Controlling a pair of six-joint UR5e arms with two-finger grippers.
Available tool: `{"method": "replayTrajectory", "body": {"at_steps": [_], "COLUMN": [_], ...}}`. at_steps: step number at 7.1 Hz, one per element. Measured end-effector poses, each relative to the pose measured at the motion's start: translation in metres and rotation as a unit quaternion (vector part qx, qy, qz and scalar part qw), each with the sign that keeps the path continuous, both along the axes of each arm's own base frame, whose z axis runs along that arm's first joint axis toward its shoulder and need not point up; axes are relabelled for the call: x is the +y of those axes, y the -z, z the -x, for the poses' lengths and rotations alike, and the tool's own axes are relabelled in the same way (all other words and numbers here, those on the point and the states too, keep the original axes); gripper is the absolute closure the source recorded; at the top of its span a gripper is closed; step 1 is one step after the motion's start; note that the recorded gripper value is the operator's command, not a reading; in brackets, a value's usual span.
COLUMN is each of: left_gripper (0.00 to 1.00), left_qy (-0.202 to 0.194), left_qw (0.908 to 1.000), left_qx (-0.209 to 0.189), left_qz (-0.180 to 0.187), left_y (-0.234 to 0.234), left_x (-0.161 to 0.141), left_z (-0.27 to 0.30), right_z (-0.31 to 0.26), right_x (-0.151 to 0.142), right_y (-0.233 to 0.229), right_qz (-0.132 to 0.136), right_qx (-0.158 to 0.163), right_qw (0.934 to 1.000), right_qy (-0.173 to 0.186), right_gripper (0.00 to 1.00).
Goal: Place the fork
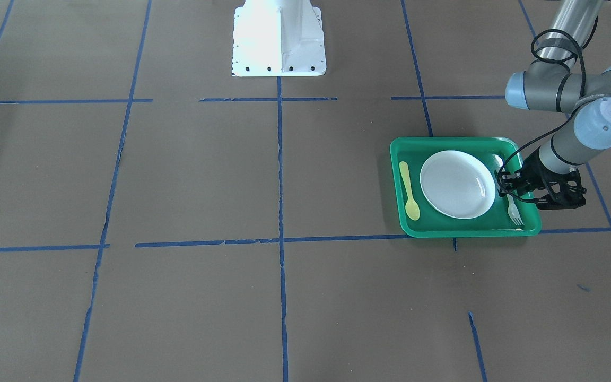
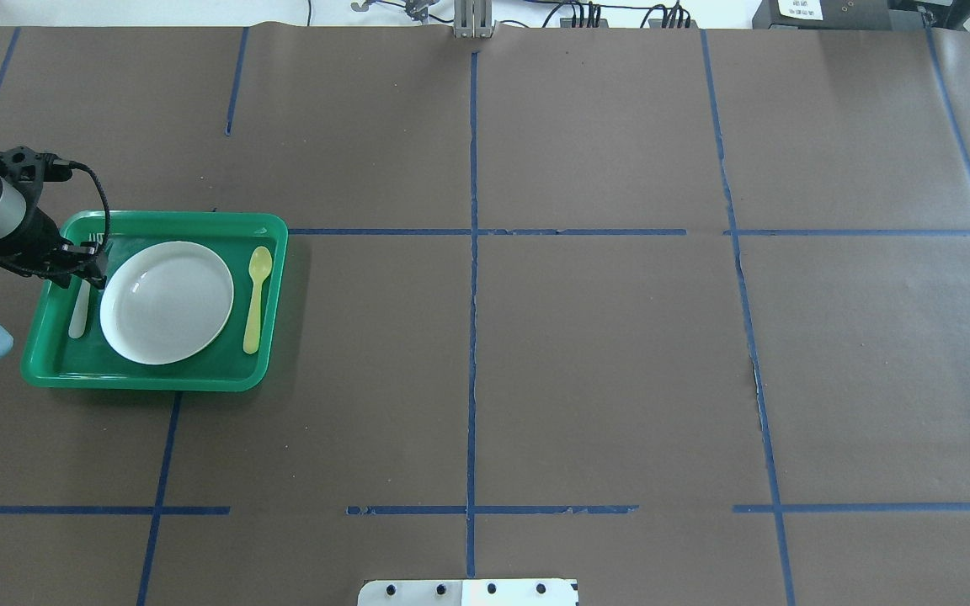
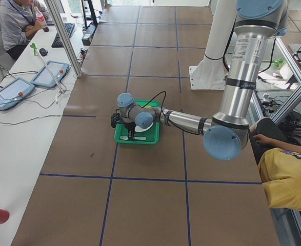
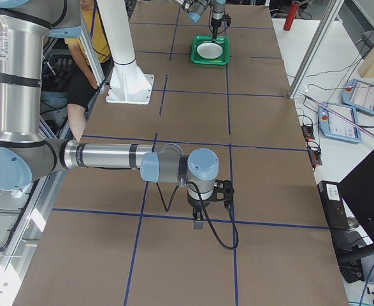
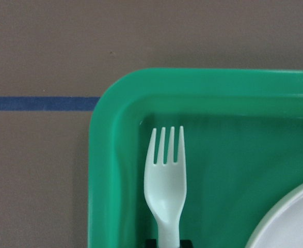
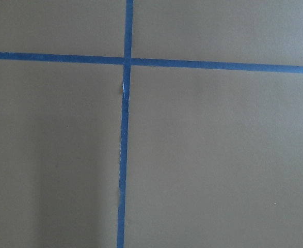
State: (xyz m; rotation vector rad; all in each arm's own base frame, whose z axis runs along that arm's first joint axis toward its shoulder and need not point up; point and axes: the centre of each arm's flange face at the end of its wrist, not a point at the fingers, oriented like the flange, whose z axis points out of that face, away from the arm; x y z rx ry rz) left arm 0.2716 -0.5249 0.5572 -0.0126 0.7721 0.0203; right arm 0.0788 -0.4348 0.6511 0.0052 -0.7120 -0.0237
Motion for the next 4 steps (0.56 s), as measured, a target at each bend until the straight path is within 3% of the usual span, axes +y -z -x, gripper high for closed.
{"method": "replayTrajectory", "body": {"at_steps": [2,4], "left_gripper": [0.53,0.13], "left_qy": [0.007,0.005], "left_qw": [0.9998,0.9985], "left_qx": [0.008,-0.007], "left_qz": [-0.02,-0.055], "left_y": [0.022,0.034], "left_x": [-0.002,-0.021], "left_z": [0.019,0.08], "right_z": [0.0,0.0], "right_x": [0.0,0.0], "right_y": [0.0,0.0], "right_qz": [0.0,0.0], "right_qx": [0.0,0.0], "right_qw": [1.0,1.0], "right_qy": [0.0,0.0], "right_gripper": [0.0,0.0]}}
